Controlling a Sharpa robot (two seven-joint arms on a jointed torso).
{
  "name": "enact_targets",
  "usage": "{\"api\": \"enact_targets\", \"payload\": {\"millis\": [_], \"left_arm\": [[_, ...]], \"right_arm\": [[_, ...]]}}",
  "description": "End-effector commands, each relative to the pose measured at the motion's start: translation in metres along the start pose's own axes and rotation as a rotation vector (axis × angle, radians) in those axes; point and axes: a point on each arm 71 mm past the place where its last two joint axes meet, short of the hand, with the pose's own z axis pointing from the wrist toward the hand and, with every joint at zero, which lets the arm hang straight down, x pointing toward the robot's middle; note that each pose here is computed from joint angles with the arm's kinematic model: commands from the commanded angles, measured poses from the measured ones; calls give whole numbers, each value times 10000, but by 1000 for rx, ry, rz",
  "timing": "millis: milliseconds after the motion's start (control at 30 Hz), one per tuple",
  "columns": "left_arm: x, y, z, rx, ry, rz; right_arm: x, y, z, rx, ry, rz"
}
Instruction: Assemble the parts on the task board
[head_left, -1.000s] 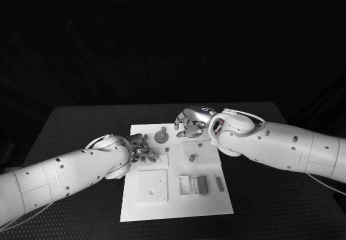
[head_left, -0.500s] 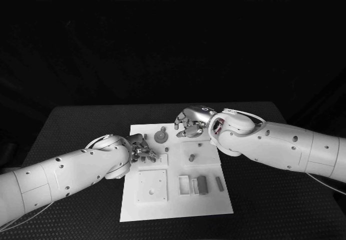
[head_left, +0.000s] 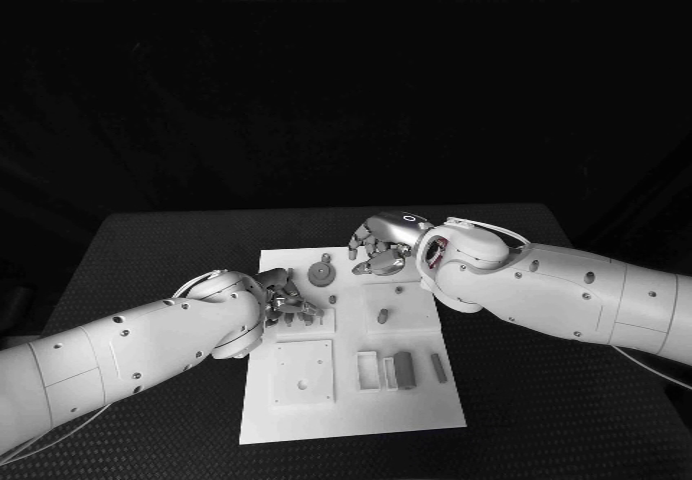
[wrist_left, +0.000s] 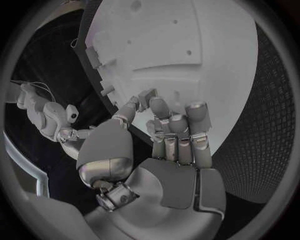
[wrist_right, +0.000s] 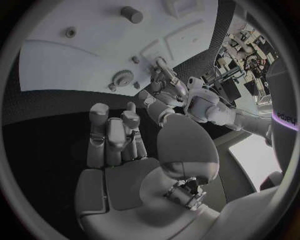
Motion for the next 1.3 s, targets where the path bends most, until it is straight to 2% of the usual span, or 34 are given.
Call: {"api": "enact_targets", "payload": {"millis": [33,900,1300], "left_arm": [[11,-23,-3,13,8,-10],[11,22,-5,-4,27,5],[21,6,-3,-2,34,2]], "right_arm": [[5,4,-2,-2,7,-4],[6,5,-3,-2,8,-4],[6,6,-3,-2,8,-3]]}}
